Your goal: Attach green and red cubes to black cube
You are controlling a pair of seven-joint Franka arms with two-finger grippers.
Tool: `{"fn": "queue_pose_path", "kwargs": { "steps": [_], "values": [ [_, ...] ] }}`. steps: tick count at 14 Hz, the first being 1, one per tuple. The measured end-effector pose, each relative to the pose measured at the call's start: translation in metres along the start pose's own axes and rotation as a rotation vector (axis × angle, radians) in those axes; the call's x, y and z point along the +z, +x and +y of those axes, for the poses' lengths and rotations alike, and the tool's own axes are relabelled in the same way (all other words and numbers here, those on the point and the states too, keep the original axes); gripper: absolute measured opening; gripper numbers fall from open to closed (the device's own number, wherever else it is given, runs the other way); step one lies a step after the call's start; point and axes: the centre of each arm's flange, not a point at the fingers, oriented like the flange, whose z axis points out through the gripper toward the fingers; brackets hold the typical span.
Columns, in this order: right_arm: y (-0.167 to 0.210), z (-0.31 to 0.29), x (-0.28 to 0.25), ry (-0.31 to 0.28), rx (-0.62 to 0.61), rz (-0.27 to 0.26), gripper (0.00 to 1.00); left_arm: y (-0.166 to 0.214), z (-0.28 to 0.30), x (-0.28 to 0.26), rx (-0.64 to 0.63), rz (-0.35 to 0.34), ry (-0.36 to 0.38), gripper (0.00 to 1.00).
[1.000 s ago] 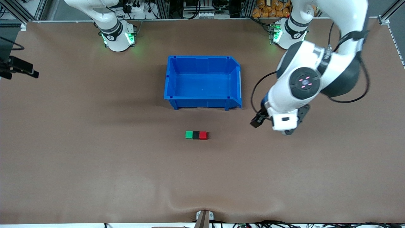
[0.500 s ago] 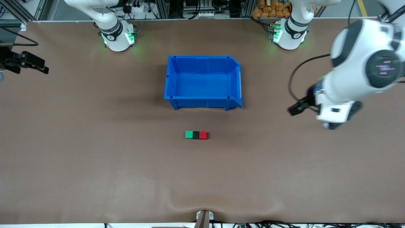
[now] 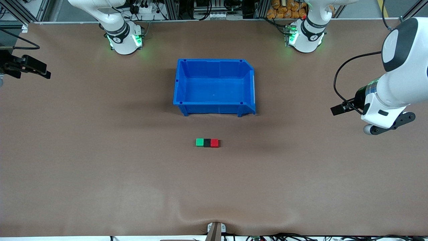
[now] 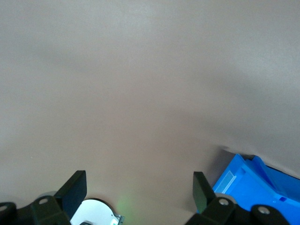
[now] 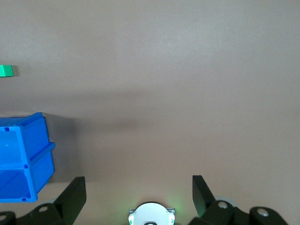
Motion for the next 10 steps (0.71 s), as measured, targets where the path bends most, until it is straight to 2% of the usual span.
{"fn": "queue_pose_path", "kwargs": {
  "steps": [5,7,10],
  "values": [
    [0.0,0.0,0.001,0.0,0.0,0.0,1.0,-0.041,0.018,-0.043,0.071,0.103,-0.017,1.0],
    [0.001,0.0,0.001,0.0,-0.001,0.004,1.0,-0.044,0.013,-0.057,0.069,0.133,-0.032,1.0],
    [0.001,-0.001,0.001,0.0,-0.001,0.005,1.0,-0.043,0.004,-0.067,0.142,0.162,-0.04,1.0]
  ]
}}
